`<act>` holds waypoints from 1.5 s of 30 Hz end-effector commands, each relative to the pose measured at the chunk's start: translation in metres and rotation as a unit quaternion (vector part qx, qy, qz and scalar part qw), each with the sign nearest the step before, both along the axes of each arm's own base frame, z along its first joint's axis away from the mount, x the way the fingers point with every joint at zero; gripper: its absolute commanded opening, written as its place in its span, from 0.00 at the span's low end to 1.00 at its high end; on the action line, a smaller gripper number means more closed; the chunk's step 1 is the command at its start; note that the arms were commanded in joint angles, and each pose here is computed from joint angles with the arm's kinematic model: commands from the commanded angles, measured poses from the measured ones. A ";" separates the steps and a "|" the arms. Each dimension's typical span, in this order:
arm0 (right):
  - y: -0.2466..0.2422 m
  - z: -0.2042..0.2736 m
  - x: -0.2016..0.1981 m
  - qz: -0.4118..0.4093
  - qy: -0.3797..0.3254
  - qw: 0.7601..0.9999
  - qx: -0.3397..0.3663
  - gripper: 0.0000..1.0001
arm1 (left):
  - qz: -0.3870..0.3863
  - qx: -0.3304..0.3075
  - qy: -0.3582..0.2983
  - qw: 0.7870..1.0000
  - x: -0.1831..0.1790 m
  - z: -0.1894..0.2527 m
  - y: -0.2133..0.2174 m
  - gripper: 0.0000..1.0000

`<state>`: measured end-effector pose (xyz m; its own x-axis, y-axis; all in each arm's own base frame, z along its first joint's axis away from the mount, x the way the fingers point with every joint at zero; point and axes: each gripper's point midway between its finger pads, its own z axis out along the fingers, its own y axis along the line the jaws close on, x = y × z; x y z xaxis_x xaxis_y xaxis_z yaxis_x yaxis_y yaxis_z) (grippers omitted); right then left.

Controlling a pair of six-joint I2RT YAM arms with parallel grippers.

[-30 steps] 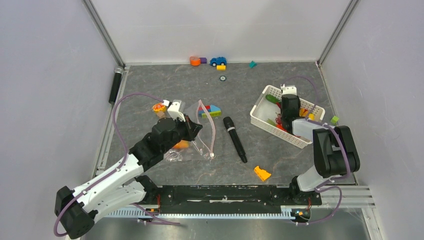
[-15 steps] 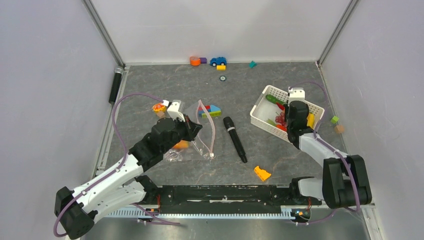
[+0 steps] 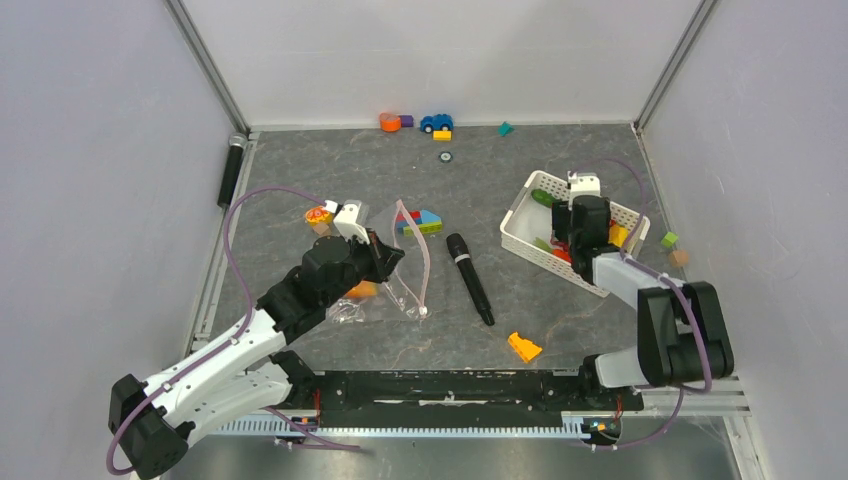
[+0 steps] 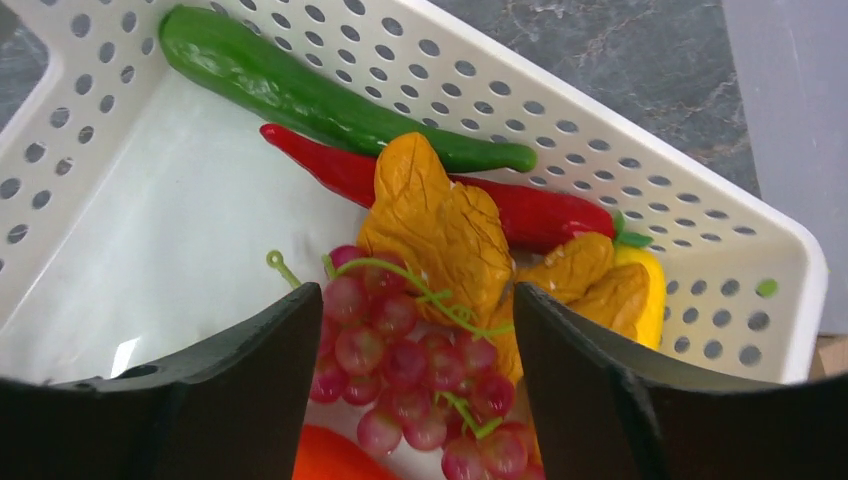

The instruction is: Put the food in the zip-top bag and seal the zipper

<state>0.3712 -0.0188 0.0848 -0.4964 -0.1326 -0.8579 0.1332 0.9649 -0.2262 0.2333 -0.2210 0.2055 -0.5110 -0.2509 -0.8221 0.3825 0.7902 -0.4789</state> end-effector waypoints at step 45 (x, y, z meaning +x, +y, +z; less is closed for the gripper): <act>-0.019 0.021 -0.009 -0.061 -0.087 0.989 0.105 0.00 | 0.004 0.001 -0.028 1.000 0.006 0.015 0.001 0.02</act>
